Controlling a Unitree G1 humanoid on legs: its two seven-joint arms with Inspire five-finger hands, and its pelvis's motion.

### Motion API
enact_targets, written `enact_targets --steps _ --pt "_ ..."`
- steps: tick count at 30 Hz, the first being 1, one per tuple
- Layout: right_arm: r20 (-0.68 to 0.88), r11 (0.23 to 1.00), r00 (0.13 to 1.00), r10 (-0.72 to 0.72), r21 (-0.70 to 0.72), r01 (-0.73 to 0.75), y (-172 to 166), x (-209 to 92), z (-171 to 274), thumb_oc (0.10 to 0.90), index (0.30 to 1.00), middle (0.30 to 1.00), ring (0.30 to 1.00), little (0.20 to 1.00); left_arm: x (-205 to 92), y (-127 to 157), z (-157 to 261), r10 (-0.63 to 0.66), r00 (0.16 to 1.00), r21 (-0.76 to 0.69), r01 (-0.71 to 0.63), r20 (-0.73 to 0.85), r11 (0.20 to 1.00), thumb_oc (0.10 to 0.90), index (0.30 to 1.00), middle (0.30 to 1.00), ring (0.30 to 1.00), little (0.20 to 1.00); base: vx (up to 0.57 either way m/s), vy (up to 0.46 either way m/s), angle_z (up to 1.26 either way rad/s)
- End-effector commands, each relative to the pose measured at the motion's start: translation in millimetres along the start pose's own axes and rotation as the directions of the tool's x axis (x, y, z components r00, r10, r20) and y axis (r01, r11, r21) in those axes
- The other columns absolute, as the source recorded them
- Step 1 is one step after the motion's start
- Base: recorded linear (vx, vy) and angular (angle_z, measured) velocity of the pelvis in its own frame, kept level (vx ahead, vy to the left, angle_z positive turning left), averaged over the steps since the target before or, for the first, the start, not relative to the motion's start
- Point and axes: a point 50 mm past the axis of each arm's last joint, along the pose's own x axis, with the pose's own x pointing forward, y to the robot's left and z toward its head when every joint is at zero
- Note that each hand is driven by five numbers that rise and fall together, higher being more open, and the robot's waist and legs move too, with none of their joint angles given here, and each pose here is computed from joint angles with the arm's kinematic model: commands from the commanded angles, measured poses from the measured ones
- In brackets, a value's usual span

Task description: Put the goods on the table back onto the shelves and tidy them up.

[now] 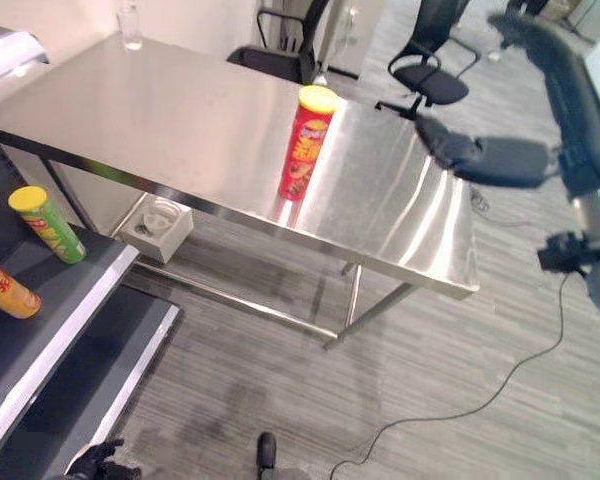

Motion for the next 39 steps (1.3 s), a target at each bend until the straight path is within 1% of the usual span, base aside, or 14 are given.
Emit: enact_targets --steps 1,2,4,7,14,19,24,27,32,33,34,36,38,39 --pt "0.095 0.987 0.982 -0.16 0.015 0.159 -35 18 15 0.8 0.9 0.9 0.9 0.9 1 6 4 0.011 1.0 0.05 -0.013 0.026 0.999 0.8 0.9 0.9 0.9 0.9 0.05 0.001 -0.26" --pt "0.114 0.988 0.981 -0.156 0.018 0.155 -32 22 18 0.8 0.9 0.9 0.9 0.9 1 4 6 0.001 0.999 0.068 -0.003 0.035 0.998 0.8 0.9 0.9 0.9 0.9 0.12 0.048 -0.32" --pt "0.098 0.985 0.98 -0.174 0.031 0.172 -26 23 14 0.8 0.9 0.9 0.9 0.9 -2 -7 -6 -0.031 1.0 0.072 0.031 0.001 0.997 0.8 0.9 0.9 0.9 0.9 0.19 0.091 -0.27" --pt "0.126 0.988 0.98 -0.152 -0.01 0.155 -25 20 21 0.8 0.9 0.9 0.9 0.9 -4 -10 -16 -0.05 0.998 0.091 0.053 -0.03 0.994 0.8 0.9 0.9 0.9 0.9 0.16 0.064 -0.1" --pt "0.185 0.993 0.975 -0.12 0.021 0.118 -13 32 33 0.8 0.9 0.9 0.9 0.9 -2 -13 -6 -0.06 0.998 0.117 0.059 0.001 0.991 0.8 0.9 0.9 0.9 0.9 0.12 0.055 -0.12" --pt "0.181 0.994 0.978 -0.106 0.037 0.101 -6 36 32 0.8 0.9 0.9 0.9 0.9 -1 -15 -1 -0.068 0.997 0.122 0.065 0.021 0.99 0.8 0.9 0.9 0.9 0.9 0.1 0.072 -0.21" --pt "0.184 0.993 0.976 -0.115 0.052 0.108 -5 35 33 0.8 0.9 0.9 0.9 0.9 -2 -18 -5 -0.077 0.997 0.123 0.074 0.012 0.99 0.8 0.9 0.9 0.9 0.9 0.07 0.08 -0.04" --pt "0.191 0.993 0.976 -0.1 0.084 0.085 2 33 35 0.8 0.9 0.9 0.9 0.9 -4 -13 -14 -0.062 0.998 0.124 0.064 -0.024 0.99 0.8 0.9 0.9 0.9 0.9 0.02 0.069 -0.05" --pt "0.192 0.993 0.978 -0.081 0.099 0.063 -1 28 37 0.8 0.9 0.9 0.9 0.9 -2 -8 -6 -0.046 0.999 0.122 0.045 0.0 0.991 0.8 0.9 0.9 0.9 0.9 0.07 -0.154 0.03" --pt "0.19 0.991 0.977 -0.092 0.117 0.071 -6 27 36 0.8 0.9 0.9 0.9 0.9 -1 -4 -2 -0.04 0.999 0.148 0.037 0.016 0.988 0.8 0.9 0.9 0.9 0.9 0.1 -0.211 0.24" --pt "0.18 0.99 0.98 -0.088 0.129 0.065 -5 25 35 0.8 0.9 0.9 0.9 0.9 -1 -4 -5 -0.031 0.999 0.14 0.03 0.009 0.99 0.8 0.9 0.9 0.9 0.9 0.14 -0.254 0.41" --pt "0.179 0.989 0.98 -0.091 0.134 0.068 -4 23 34 0.8 0.9 0.9 0.9 0.9 -2 -5 -6 -0.028 1.0 0.131 0.027 0.004 0.991 0.8 0.9 0.9 0.9 0.9 0.09 -0.122 0.43" --pt "0.192 0.988 0.979 -0.063 0.151 0.034 0 19 38 0.8 0.9 0.9 0.9 0.9 -1 -13 -5 -0.03 1.0 0.082 0.03 0.0 0.996 0.8 0.9 0.9 0.9 0.9 0.02 -0.231 0.3" --pt "0.202 0.988 0.978 -0.058 0.153 0.027 -1 19 40 0.8 0.9 0.9 0.9 0.9 -1 -15 -5 -0.039 0.999 0.097 0.039 0.0 0.995 0.8 0.9 0.9 0.9 0.9 -0.03 -0.239 0.08"
